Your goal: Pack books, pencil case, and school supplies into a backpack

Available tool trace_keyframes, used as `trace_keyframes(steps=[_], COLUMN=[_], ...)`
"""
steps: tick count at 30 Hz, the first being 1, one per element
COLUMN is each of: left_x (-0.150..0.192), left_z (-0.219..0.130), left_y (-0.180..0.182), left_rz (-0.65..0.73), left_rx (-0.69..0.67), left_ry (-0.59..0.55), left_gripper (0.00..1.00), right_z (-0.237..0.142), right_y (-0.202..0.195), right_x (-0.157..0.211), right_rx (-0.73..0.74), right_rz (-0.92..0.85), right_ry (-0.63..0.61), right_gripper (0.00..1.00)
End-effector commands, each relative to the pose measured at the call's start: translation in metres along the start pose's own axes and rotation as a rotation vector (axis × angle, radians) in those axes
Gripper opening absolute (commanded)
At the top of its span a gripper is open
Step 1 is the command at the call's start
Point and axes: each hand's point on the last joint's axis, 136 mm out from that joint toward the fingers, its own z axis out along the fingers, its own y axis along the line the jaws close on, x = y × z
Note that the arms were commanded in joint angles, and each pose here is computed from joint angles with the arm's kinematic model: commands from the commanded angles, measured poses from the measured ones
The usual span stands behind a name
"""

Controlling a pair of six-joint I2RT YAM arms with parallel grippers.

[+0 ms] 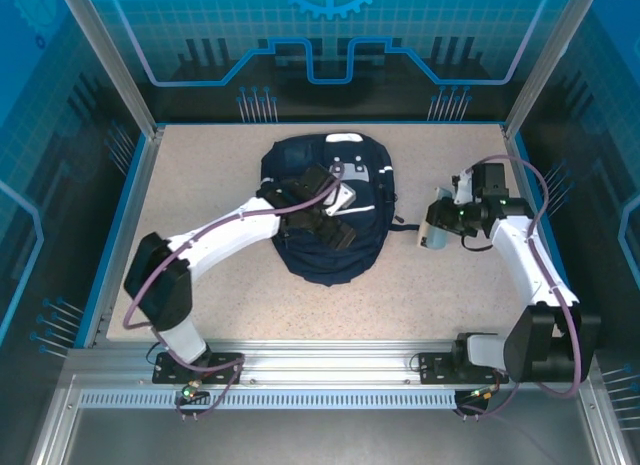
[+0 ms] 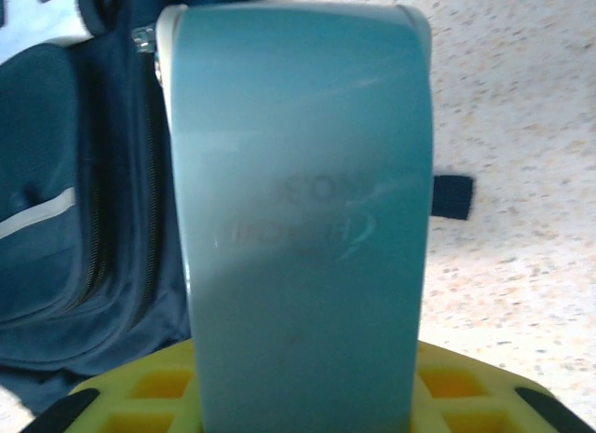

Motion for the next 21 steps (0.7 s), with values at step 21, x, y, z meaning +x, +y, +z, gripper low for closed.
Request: trace_keyframes(steps=[21], left_x=[-0.046], left_z=[0.007], left_y=[0.05], left_rz=[0.185], left_rx=[-0.289], left_ry=[0.087], left_gripper=[0.53], right_z=[-0.018], right_y=[0.035], right_x=[0.016], right_rx=[-0.184], right_rz=[0.003], right_ry=[-0.035], right_gripper=[0.24])
